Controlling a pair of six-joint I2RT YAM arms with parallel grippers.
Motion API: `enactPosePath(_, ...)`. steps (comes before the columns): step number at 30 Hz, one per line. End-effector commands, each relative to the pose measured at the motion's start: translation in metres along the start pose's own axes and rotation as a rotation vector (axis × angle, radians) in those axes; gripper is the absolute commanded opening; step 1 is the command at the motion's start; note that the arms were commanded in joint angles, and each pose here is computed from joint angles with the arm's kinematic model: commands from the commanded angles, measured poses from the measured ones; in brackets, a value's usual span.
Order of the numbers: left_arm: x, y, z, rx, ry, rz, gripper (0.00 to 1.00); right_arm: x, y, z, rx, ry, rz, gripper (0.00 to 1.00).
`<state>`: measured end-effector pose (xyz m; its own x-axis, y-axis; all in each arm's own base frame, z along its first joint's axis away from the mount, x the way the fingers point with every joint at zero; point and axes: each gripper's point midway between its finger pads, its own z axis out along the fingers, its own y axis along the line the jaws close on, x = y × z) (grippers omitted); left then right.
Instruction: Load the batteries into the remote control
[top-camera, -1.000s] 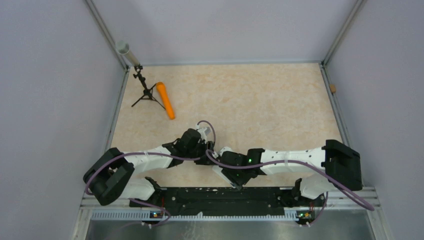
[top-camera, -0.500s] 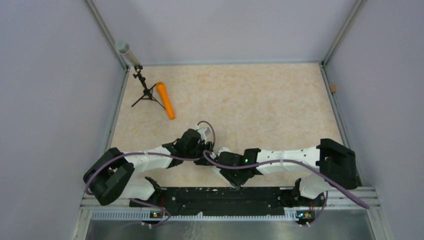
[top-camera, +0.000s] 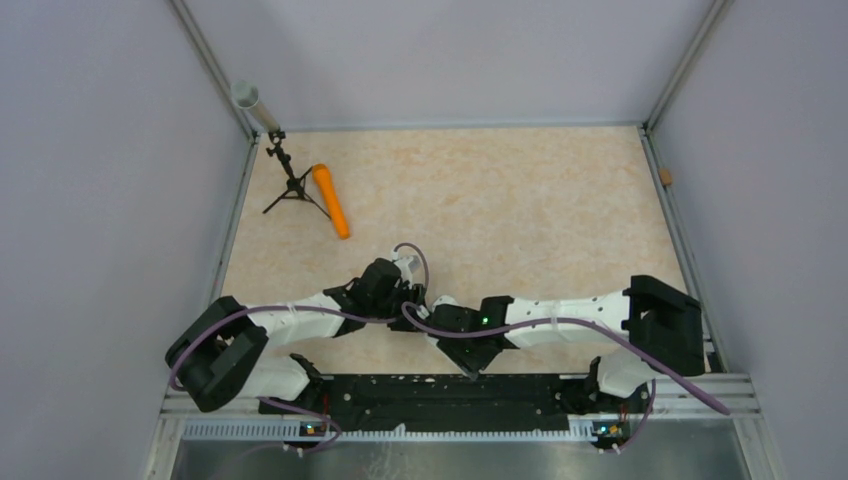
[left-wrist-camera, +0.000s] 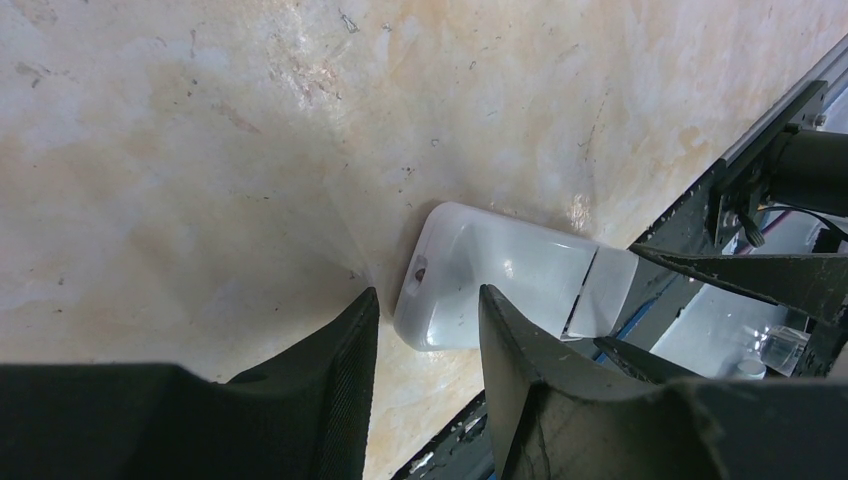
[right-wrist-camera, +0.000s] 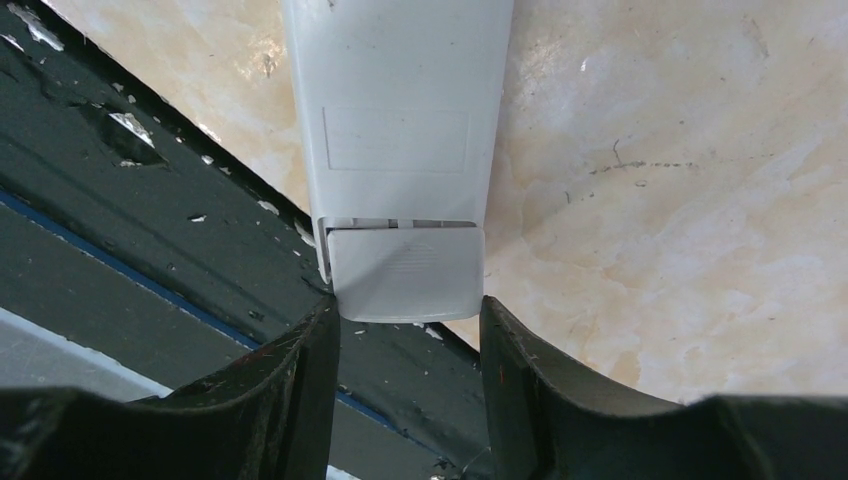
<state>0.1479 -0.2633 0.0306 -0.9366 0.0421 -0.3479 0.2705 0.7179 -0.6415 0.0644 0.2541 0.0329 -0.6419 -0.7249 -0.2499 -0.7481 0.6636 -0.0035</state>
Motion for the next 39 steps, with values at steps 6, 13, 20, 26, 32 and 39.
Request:
enactPosePath(6, 0.000, -0.006, -0.003, 0.037, -0.009, 0.033, 0.43, -0.016, 0.011, -0.007, 0.001, -0.029, -0.018, 0.16)
enactPosePath(13, 0.002, -0.006, -0.002, 0.045, -0.003, 0.033, 0.41, -0.018, 0.011, -0.009, 0.017, -0.021, 0.000, 0.16)
enactPosePath(20, 0.005, -0.007, -0.002, 0.057, 0.001, 0.039, 0.36, -0.018, 0.014, -0.014, 0.024, -0.015, 0.014, 0.16)
enactPosePath(26, 0.006, -0.009, -0.004, 0.073, 0.001, 0.044, 0.32, -0.022, 0.016, -0.017, 0.030, -0.020, 0.032, 0.16)
enactPosePath(32, 0.008, -0.010, -0.007, 0.085, -0.001, 0.048, 0.29, -0.025, 0.018, -0.015, 0.029, -0.019, 0.040, 0.16)
enactPosePath(39, 0.011, -0.008, -0.008, 0.085, 0.001, 0.047, 0.28, -0.023, 0.019, -0.009, 0.031, -0.005, 0.044, 0.15)
